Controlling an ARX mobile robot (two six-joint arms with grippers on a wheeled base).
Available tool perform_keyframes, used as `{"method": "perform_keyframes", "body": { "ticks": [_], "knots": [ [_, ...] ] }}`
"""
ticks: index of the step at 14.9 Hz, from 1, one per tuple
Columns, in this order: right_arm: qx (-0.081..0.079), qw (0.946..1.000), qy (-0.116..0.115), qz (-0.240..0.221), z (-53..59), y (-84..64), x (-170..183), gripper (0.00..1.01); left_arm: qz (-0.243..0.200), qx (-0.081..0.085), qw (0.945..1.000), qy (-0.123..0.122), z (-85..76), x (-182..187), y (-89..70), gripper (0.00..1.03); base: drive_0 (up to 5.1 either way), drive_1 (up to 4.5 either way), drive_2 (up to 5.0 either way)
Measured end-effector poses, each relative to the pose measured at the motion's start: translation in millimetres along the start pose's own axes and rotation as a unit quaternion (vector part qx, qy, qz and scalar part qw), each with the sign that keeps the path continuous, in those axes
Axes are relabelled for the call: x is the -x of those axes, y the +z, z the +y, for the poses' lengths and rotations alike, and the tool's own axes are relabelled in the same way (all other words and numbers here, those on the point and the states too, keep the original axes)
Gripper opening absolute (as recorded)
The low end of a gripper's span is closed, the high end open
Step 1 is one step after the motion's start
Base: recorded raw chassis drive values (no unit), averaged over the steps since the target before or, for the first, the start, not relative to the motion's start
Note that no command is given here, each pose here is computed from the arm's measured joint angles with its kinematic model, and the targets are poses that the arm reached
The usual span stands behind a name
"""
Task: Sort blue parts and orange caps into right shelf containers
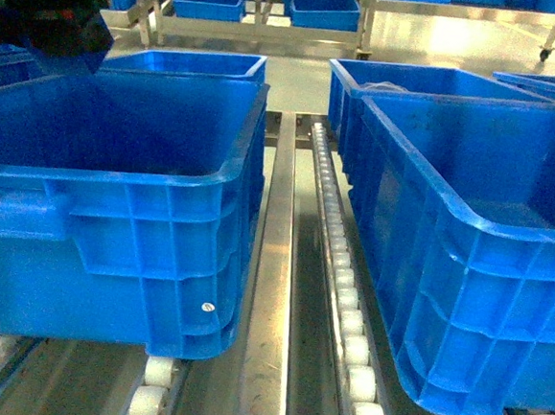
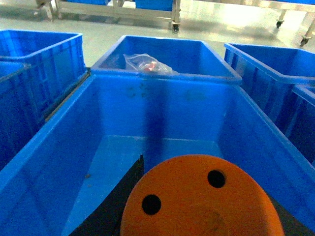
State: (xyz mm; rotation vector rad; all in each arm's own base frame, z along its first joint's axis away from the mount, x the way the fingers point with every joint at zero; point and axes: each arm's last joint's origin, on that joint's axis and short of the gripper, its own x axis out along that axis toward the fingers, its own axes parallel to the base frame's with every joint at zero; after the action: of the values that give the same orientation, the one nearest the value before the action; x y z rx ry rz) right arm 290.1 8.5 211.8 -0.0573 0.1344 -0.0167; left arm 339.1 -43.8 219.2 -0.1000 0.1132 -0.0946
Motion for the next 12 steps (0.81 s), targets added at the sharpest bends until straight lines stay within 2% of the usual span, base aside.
{"method": "perform_keyframes", "body": {
  "ticks": [1,2,3,5,6,7,8,9,10,11,12],
  "knots": [
    [-0.006,1.0,0.0,-0.007,0.5,3.1,-10.5,0.51,-0.001,0.01,0.9999,0.004,-0.5,-7.0,-4.5,0.54,0.0,0.0,0.0],
    [-0.007,0.9998,-0.008,-0.015,2.0,6.0,-16.5,0.62,-0.004,0.014,0.9999,0.006,-1.4,-7.6,-5.2,0.65,0.0,0.0,0.0],
    [-0.008,0.9998,-0.004,-0.016,3.7,5.7,-16.7,0.71,-0.015,0.017,0.9997,0.001,-3.4,-7.3,-2.9,0.74,0.0,0.0,0.0],
    [-0.007,0.9996,-0.004,-0.026,5.4,6.6,-17.4,0.97,-0.018,0.017,0.9994,-0.022,-6.3,-1.6,-0.2,0.99,0.0,0.0,0.0],
    [-0.002,0.9994,-0.015,-0.031,4.9,5.0,-18.3,0.98,-0.006,0.017,0.9992,-0.037,-6.1,4.4,-2.9,0.97,0.0,0.0,0.0],
    [0.005,0.9994,-0.023,-0.027,4.5,2.8,-17.7,0.98,-0.002,0.017,0.9991,-0.038,-3.5,13.4,-3.9,0.98,0.0,0.0,0.0],
    [0.009,0.9993,-0.024,-0.027,4.4,2.7,-17.6,0.98,0.002,0.018,0.9992,-0.035,-1.4,21.4,-5.2,0.98,0.0,0.0,0.0],
    [0.01,0.9992,-0.025,-0.029,4.3,3.2,-17.6,0.98,-0.023,0.01,0.9995,-0.021,-0.8,22.6,-2.1,0.95,0.0,0.0,0.0],
    [-0.003,0.9979,-0.007,-0.064,3.0,1.8,-13.4,0.89,-0.057,-0.009,0.9981,0.02,1.8,30.1,-3.6,0.84,0.0,0.0,0.0],
    [-0.011,0.9973,0.012,-0.072,-0.5,-6.0,-1.1,0.78,-0.06,-0.025,0.9972,0.037,5.9,45.4,-11.8,0.73,0.0,0.0,0.0],
    [-0.017,0.9978,0.008,-0.063,-7.1,-18.3,16.9,0.63,-0.056,-0.036,0.9968,0.046,12.3,64.5,-22.0,0.59,0.0,0.0,0.0]
  ]
}}
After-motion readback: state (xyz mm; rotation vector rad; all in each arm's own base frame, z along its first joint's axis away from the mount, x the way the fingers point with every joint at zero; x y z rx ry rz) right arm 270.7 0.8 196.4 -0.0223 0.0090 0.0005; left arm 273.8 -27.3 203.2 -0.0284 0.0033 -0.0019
